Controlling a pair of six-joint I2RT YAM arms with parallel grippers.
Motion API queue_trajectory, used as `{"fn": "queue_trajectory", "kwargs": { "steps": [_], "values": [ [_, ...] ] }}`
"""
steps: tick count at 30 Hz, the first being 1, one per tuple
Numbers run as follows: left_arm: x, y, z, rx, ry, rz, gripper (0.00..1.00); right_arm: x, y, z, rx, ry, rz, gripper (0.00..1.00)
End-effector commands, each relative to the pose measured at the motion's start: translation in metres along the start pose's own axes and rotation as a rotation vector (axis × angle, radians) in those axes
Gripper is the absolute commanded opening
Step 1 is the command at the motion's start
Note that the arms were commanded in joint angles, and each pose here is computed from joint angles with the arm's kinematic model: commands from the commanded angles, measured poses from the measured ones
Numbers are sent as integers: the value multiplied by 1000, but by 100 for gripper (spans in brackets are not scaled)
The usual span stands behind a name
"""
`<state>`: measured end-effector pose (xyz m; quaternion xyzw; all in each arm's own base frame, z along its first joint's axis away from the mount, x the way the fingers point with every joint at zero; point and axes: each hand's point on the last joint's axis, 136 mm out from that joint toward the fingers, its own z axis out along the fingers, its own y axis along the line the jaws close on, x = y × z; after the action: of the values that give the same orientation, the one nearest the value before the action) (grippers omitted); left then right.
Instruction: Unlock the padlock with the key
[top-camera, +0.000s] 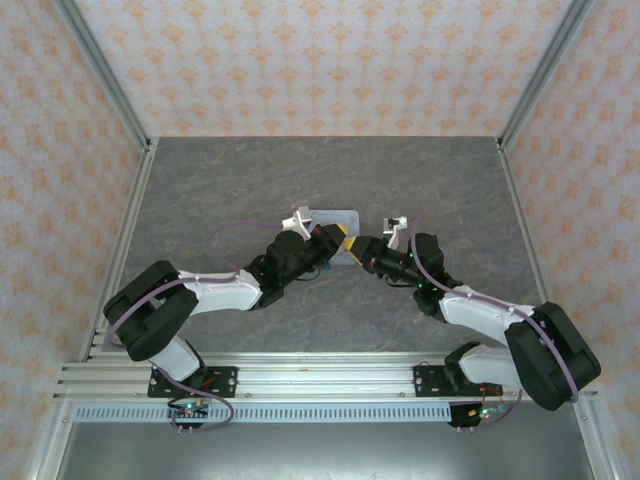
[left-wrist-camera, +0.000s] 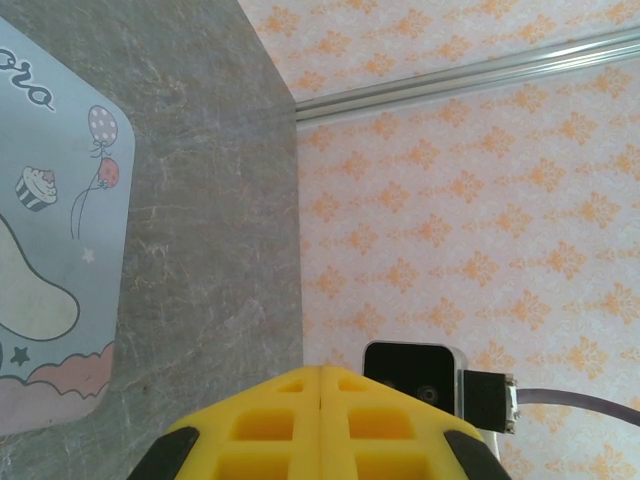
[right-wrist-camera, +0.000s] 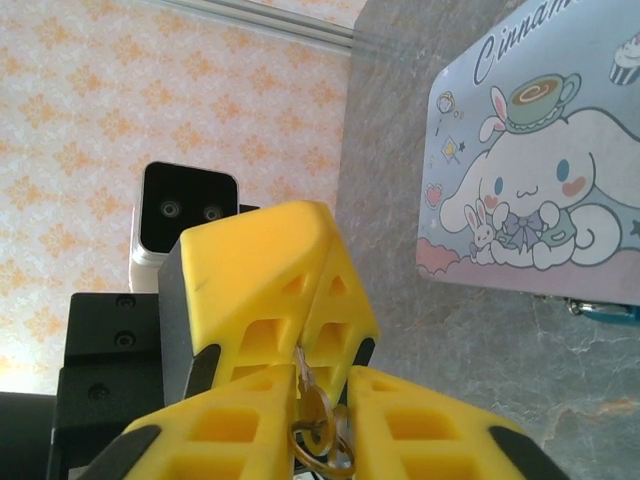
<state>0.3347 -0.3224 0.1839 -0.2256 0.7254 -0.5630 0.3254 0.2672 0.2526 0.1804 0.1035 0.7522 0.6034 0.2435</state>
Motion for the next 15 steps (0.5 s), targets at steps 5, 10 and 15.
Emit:
{"fn": "queue_trajectory", "kwargs": {
  "steps": [5,10,15],
  "values": [
    [1,-17,6,52,1,-11,0,-4,17,-2,-49,-7,-54,0],
    [-8,-11,-9,-50,-6,-22,23,-1,1,-10,72,-6,-127,0],
    [-24,-3,-41,-286,9,40,56,1,-14,-24,232,21,-285,0]
  ]
}}
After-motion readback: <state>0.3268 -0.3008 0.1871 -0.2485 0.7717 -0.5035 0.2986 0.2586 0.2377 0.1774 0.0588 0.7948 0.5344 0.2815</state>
